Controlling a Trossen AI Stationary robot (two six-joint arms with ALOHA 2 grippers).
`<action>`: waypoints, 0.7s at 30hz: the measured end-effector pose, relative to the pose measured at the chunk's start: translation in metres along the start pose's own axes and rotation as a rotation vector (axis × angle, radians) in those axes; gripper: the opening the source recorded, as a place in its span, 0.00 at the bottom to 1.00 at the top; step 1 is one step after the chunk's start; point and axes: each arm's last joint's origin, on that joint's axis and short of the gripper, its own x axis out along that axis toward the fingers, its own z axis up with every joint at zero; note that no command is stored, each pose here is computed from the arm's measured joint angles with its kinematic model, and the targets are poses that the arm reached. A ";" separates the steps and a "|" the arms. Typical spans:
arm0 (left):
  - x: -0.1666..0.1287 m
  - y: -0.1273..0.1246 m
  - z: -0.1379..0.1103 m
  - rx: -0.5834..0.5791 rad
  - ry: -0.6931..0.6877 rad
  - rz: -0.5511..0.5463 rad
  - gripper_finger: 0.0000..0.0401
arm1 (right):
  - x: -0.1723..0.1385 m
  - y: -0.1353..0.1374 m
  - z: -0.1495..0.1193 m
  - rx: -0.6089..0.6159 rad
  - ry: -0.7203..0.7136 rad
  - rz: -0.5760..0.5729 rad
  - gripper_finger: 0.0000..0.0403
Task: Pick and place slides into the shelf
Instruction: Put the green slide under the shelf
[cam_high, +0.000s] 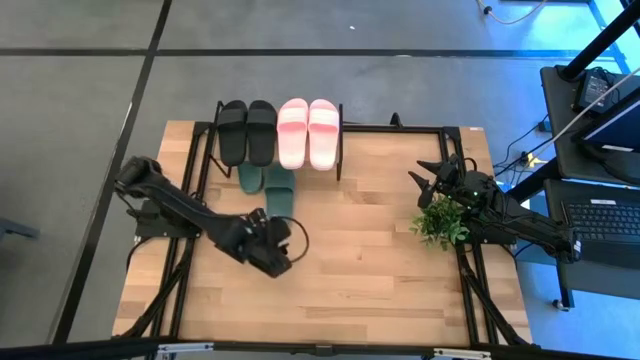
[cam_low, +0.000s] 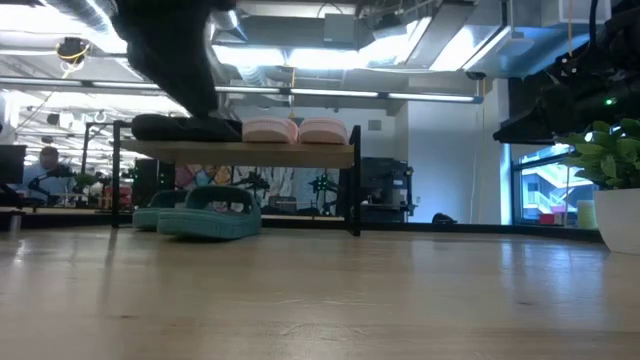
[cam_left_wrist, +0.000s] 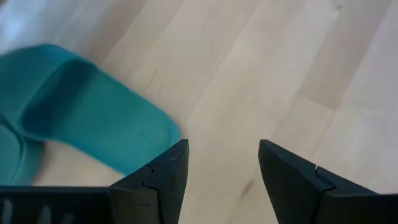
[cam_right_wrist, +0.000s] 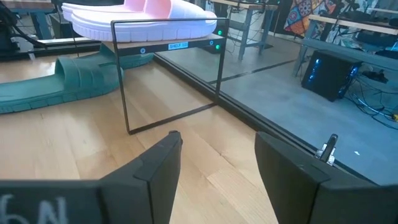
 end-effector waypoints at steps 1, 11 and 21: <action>-0.004 0.004 0.000 -0.011 0.006 -0.020 0.46 | 0.000 0.000 0.000 0.000 0.000 0.000 0.51; -0.049 0.038 0.013 -0.128 -0.146 -0.155 0.46 | 0.000 0.000 0.000 0.002 -0.001 0.000 0.51; -0.046 0.033 0.019 -0.004 0.009 -0.449 0.46 | 0.000 0.000 0.000 0.001 -0.001 0.000 0.51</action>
